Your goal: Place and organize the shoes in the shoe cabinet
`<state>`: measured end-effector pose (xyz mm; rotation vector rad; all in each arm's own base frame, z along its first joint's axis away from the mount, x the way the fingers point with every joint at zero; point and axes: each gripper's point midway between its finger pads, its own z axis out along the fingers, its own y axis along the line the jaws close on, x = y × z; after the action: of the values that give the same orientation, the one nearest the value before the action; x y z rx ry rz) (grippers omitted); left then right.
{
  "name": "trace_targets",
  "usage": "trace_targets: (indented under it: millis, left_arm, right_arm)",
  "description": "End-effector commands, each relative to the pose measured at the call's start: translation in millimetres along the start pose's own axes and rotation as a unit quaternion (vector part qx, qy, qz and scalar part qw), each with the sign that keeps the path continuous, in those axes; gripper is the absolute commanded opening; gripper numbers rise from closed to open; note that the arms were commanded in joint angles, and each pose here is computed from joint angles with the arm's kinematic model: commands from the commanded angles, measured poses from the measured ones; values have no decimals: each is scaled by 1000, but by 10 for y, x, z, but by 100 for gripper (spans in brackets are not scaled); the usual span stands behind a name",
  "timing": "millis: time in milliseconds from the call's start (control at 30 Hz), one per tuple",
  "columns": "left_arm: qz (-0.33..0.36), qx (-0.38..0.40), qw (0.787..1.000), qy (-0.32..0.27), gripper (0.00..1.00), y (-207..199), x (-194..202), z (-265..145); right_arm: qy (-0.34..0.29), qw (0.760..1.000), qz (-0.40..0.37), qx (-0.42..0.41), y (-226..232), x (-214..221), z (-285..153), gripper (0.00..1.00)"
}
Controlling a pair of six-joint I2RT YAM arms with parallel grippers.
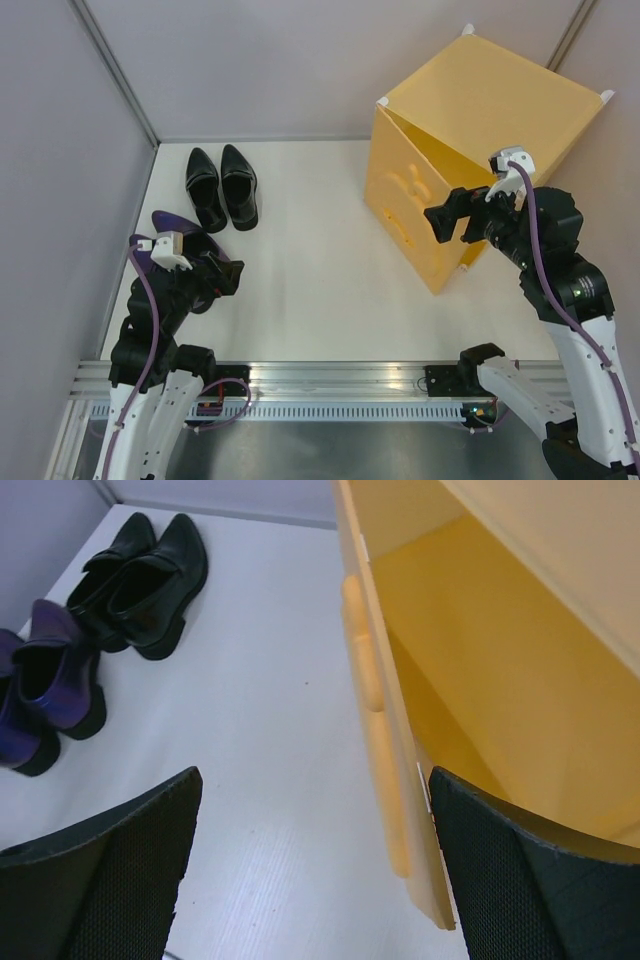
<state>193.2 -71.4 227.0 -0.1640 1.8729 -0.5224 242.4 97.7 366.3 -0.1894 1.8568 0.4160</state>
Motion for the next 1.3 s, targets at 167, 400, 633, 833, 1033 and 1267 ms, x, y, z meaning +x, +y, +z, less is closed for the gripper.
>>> trace_targets:
  millis: [167, 400, 633, 833, 1033, 1267]
  left_arm:
    - [17, 11, 1000, -11, 100, -24, -35, 27]
    - [17, 10, 1000, -11, 100, -21, -34, 25]
    - [16, 8, 1000, -11, 100, -16, -36, 30]
    - [16, 6, 1000, -13, 100, -7, -43, 29]
    - [15, -1, 1000, -15, 100, 15, -50, 25]
    - [8, -21, 999, -31, 100, 80, -99, -5]
  right_arm:
    - [23, 985, 50, -164, 627, -96, -36, 98]
    - [20, 972, 83, -217, 829, -190, 66, 98]
    - [31, 961, 99, -257, 1144, -232, 299, 98]
    - [31, 956, 102, -275, 1510, -244, 559, 98]
    - [6, 952, 106, -288, 1824, -378, 830, 98]
    - [-24, 944, 103, -313, 2300, -529, 1184, 98]
